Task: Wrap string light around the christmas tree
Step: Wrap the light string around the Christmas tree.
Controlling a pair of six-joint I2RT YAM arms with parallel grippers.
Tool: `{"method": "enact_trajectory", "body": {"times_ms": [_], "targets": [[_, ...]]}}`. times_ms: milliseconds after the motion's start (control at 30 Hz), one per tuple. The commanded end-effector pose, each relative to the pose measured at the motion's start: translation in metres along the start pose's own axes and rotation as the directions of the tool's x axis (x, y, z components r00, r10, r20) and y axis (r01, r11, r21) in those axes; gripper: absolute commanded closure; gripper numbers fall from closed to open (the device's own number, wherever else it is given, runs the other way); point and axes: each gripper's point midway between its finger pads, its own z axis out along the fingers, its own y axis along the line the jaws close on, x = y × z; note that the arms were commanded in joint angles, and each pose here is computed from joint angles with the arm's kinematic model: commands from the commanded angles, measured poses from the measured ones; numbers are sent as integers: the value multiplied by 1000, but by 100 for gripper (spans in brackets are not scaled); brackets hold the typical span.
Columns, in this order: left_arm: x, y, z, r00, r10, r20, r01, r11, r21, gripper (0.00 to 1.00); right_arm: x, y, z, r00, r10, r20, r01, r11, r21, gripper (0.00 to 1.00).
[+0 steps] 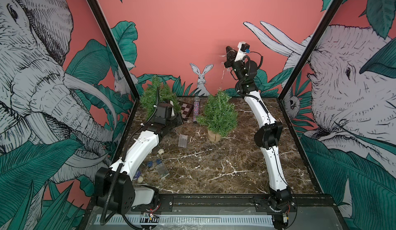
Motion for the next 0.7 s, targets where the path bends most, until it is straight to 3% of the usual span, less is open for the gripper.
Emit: {"method": "enact_trajectory", "body": {"times_ms": [0, 533, 667], "targets": [[-23, -21, -13, 997, 61, 42, -64, 997, 53, 100, -56, -5, -5, 989, -8, 148, 6, 1000, 12, 100], [-53, -71, -46, 986, 134, 98, -153, 963, 223, 100, -161, -25, -29, 958, -100, 269, 93, 995, 41, 100], [-46, -86, -63, 987, 134, 84, -152, 946, 286, 100, -180, -37, -42, 955, -60, 291, 51, 998, 39, 100]]}}
